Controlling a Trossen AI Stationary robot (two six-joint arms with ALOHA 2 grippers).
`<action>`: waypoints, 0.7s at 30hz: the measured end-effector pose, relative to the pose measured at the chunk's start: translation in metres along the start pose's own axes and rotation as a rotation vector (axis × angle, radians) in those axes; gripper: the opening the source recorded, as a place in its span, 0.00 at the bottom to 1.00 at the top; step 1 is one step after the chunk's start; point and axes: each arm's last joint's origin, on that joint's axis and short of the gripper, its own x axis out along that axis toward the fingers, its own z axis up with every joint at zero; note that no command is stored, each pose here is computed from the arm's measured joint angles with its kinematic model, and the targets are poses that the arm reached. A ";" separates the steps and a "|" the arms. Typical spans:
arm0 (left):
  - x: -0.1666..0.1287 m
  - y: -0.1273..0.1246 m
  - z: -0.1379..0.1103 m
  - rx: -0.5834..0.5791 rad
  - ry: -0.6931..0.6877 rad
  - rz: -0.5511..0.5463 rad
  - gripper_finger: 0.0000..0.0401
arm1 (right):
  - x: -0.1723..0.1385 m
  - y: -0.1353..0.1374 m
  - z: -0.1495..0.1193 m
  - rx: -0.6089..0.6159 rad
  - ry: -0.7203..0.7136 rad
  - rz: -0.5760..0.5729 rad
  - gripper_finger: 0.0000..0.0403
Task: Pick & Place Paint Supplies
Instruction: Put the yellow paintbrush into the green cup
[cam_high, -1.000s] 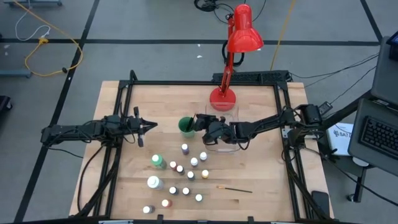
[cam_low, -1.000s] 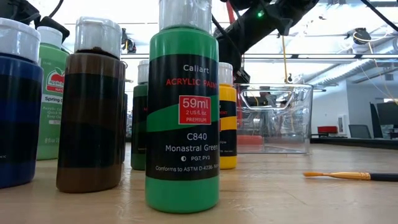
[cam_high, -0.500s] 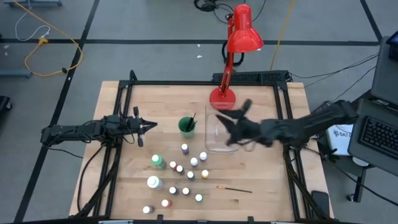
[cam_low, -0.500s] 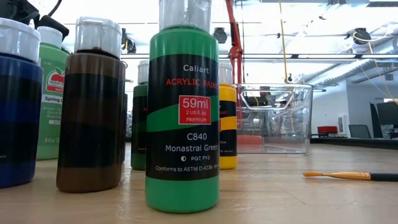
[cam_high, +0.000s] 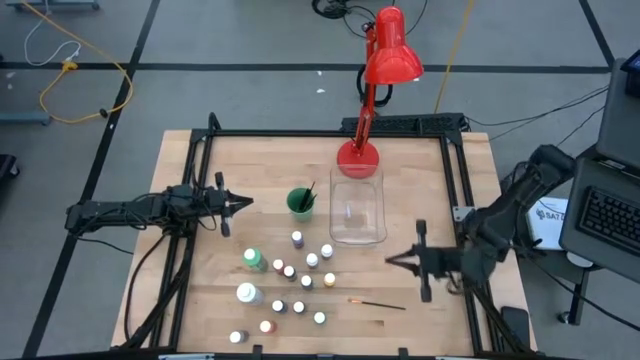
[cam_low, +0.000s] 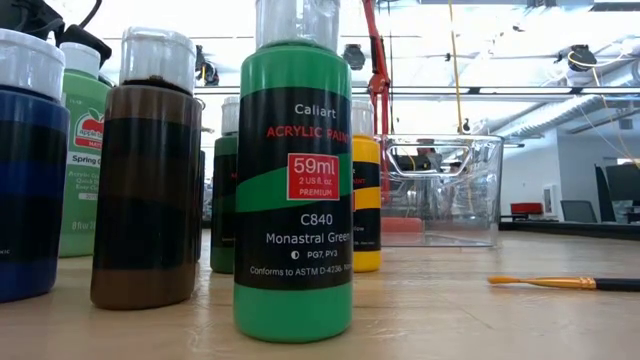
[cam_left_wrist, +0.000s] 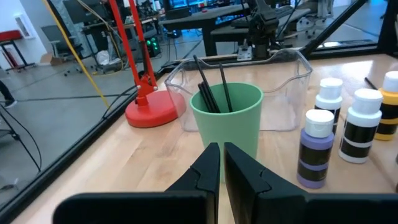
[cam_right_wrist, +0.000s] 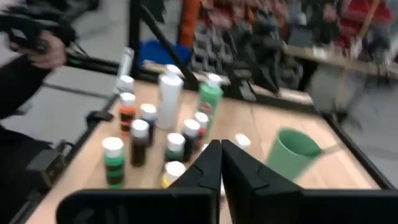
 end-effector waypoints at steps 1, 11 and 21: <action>0.000 0.000 0.000 -0.007 0.000 0.000 0.06 | -0.003 0.004 -0.007 -0.015 -0.040 0.014 0.01; 0.000 -0.001 0.000 -0.009 0.000 -0.017 0.06 | -0.002 -0.024 -0.093 0.149 -0.274 0.017 0.03; 0.000 -0.001 0.000 0.017 -0.001 -0.017 0.06 | 0.008 -0.047 -0.121 0.207 -0.182 -0.078 0.03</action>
